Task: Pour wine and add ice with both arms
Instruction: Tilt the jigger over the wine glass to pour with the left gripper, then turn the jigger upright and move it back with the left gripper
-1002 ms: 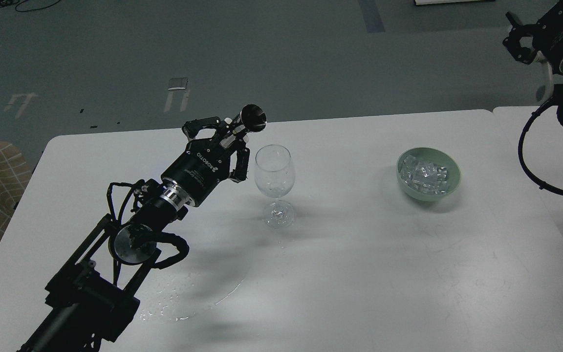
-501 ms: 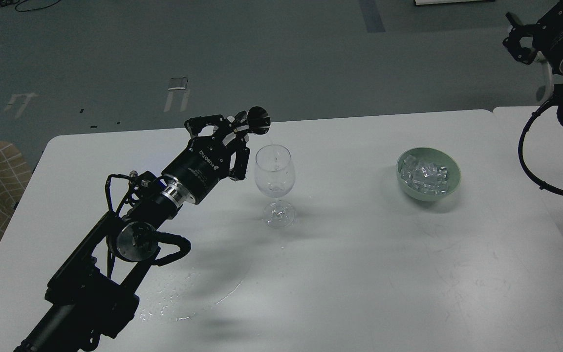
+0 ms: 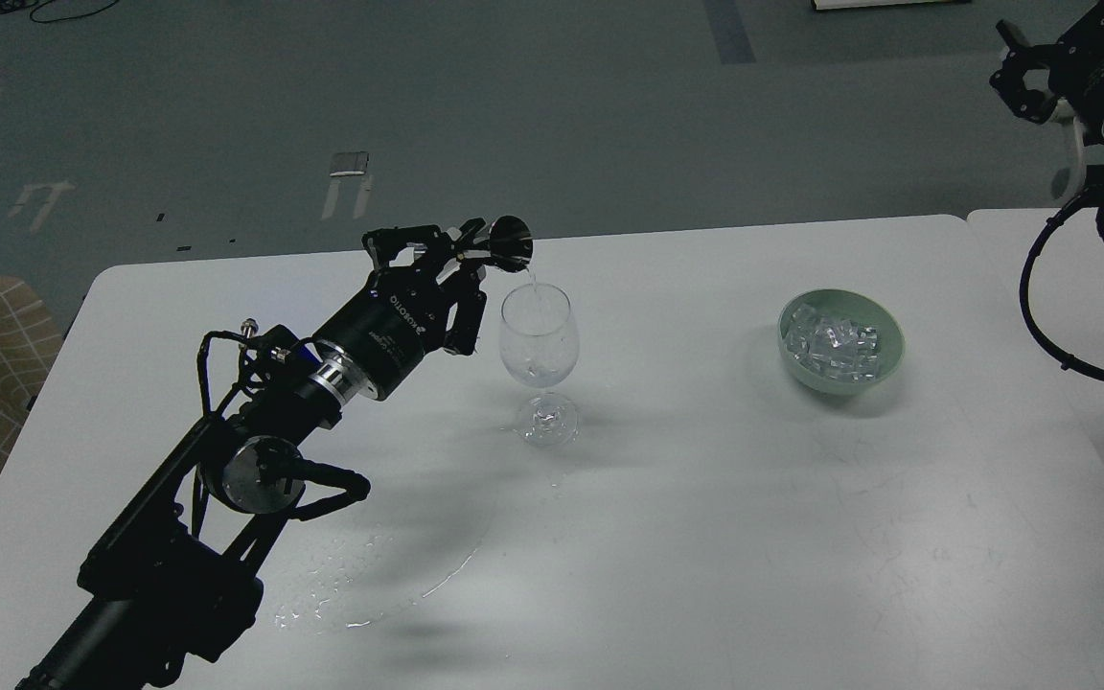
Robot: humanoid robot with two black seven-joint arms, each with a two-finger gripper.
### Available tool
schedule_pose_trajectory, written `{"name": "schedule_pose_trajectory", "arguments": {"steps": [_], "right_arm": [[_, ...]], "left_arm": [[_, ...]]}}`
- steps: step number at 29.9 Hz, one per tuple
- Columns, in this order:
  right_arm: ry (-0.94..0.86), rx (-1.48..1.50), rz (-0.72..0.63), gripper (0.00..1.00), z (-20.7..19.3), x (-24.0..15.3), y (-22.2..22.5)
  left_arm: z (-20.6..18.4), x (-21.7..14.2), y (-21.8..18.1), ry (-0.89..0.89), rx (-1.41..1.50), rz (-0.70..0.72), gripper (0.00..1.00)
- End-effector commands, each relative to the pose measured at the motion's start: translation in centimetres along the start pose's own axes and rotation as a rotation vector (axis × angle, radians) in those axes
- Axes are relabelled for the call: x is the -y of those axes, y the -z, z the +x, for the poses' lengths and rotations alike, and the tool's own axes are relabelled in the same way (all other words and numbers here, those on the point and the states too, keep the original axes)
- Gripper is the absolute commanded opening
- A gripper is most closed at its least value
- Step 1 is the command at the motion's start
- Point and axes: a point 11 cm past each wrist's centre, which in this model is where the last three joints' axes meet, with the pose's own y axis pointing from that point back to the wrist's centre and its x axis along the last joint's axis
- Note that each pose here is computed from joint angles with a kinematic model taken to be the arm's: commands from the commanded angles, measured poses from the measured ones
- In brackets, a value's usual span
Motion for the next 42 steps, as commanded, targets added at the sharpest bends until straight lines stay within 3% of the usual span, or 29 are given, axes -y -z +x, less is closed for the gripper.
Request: {"name": "schedule_pose_trajectory", "arguments": {"steps": [1, 14, 29, 42], "right_arm": [[0.000, 0.001, 0.002, 0.95, 0.0, 0.0, 0.1], [0.042, -0.008, 0.011, 0.95, -1.4, 0.2, 0.6], [0.030, -0.035, 0.039, 0.95, -0.3, -0.3, 2.7], [0.061, -0.045, 0.053, 0.95, -1.3, -0.3, 3.4]], "left_arm": [[-0.1, -0.1, 0.0, 0.004, 0.072, 0.012, 0.03], [-0.2, 0.2, -2.0, 0.033, 0.236, 0.012, 0.03], [-2.0, 0.8, -4.6, 0.091, 0.439, -0.002, 0.03], [-0.6, -0.1, -6.5, 0.076, 0.611, 0.020, 0.03]]}}
